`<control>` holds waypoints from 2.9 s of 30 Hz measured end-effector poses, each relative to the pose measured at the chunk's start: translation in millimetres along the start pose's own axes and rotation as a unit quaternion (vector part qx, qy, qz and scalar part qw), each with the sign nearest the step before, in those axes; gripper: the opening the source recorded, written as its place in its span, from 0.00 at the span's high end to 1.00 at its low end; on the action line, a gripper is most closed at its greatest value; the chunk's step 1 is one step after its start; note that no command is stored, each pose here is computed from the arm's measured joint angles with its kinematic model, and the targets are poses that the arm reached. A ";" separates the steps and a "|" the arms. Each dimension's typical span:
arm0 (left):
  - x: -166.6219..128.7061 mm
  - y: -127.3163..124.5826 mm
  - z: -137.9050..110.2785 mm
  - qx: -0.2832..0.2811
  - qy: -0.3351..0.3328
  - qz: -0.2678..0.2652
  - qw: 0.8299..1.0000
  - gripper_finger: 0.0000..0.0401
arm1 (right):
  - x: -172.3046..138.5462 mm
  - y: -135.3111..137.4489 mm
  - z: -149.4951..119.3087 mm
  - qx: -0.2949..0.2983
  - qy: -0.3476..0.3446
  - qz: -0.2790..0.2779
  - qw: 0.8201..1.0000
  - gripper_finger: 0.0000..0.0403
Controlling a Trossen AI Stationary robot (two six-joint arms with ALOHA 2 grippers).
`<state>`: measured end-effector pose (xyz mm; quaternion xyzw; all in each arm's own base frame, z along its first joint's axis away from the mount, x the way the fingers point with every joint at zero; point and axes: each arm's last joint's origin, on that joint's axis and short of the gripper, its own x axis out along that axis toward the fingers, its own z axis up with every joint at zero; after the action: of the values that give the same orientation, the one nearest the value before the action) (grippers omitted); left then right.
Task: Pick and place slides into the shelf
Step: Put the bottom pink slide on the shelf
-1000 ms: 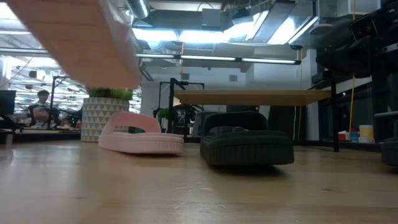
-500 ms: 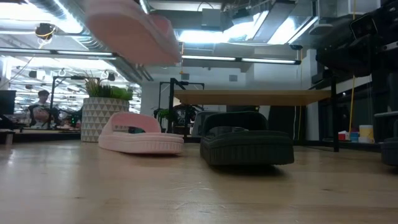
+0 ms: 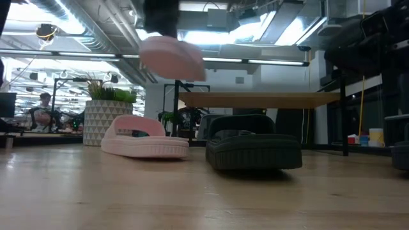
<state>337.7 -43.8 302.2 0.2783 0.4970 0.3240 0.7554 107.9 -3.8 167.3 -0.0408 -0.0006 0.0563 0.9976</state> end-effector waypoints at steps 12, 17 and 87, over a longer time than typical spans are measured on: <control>31.9 58.6 28.6 0.013 -0.038 -0.037 0.999 1.00 | -0.1 0.4 -4.0 0.020 0.021 0.001 1.000 0.94; 39.6 82.8 31.8 0.003 -0.039 -0.032 0.999 1.00 | -0.2 0.7 -6.9 0.023 0.035 0.003 0.999 0.94; 119.6 143.0 17.2 -0.099 -0.059 -0.051 0.992 1.00 | -0.2 0.5 -6.2 0.004 0.032 0.002 0.999 0.94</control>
<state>358.7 137.0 346.2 0.1949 0.4307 0.3162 0.8225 107.7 -3.9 161.0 -0.0386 0.0318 0.0573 0.9971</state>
